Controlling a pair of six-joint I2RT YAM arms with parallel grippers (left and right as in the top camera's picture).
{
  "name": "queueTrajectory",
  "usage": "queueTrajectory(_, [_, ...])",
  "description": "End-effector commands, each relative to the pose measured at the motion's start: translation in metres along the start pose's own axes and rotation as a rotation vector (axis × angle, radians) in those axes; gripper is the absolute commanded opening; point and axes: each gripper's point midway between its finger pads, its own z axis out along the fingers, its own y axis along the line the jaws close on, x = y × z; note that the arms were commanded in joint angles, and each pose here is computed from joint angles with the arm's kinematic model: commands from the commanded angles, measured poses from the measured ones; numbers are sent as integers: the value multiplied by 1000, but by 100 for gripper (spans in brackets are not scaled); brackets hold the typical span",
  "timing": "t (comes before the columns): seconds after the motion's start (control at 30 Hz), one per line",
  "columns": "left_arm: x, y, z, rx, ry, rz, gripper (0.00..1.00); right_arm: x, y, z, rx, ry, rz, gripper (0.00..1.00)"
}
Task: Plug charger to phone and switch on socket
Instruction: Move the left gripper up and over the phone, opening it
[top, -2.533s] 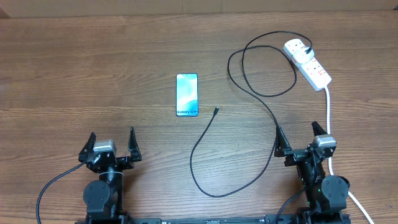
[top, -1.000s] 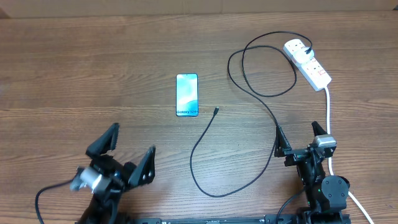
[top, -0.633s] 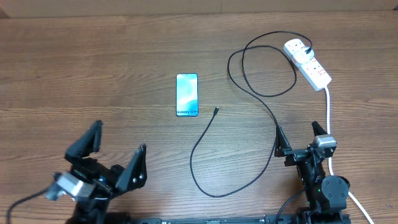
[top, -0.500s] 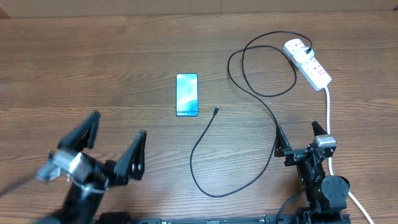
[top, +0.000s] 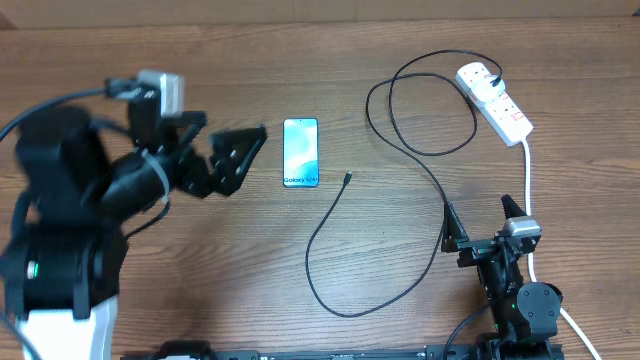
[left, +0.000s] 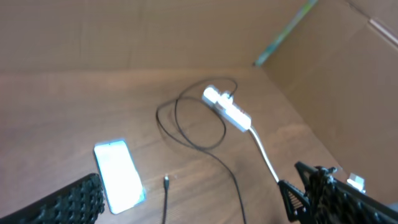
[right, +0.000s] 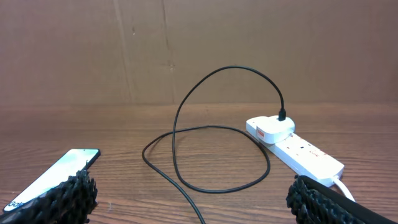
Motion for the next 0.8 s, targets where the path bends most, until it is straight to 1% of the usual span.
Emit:
queueTrajectory(0.0, [-8,11,14,-163,63,-24,100,2,-1,0,5,-5,2,100])
queueTrajectory(0.13, [4,46,30,-544,233,-51,100,2,-1,0,5,-4,2,100])
queueTrajectory(0.2, [7,53,40,-651,308,-35,100,2,-1,0,5,-5,2,100])
queueTrajectory(0.3, [11,49,67,-633,388,-26,100,2,-1,0,5,-4,3,100])
queueTrajectory(0.47, [34,33,119,-460,506,-87,100,2,-1,0,5,-4,2,100])
queueTrajectory(0.53, [43,39,131,-466,543,-98,100,2,-1,0,5,-4,2,100])
queueTrajectory(0.67, [58,60,150,-565,566,-263,100,2,-1,0,5,-4,3,100])
queueTrajectory(0.77, [72,69,158,-603,620,-262,100,2,-1,0,5,-4,2,100])
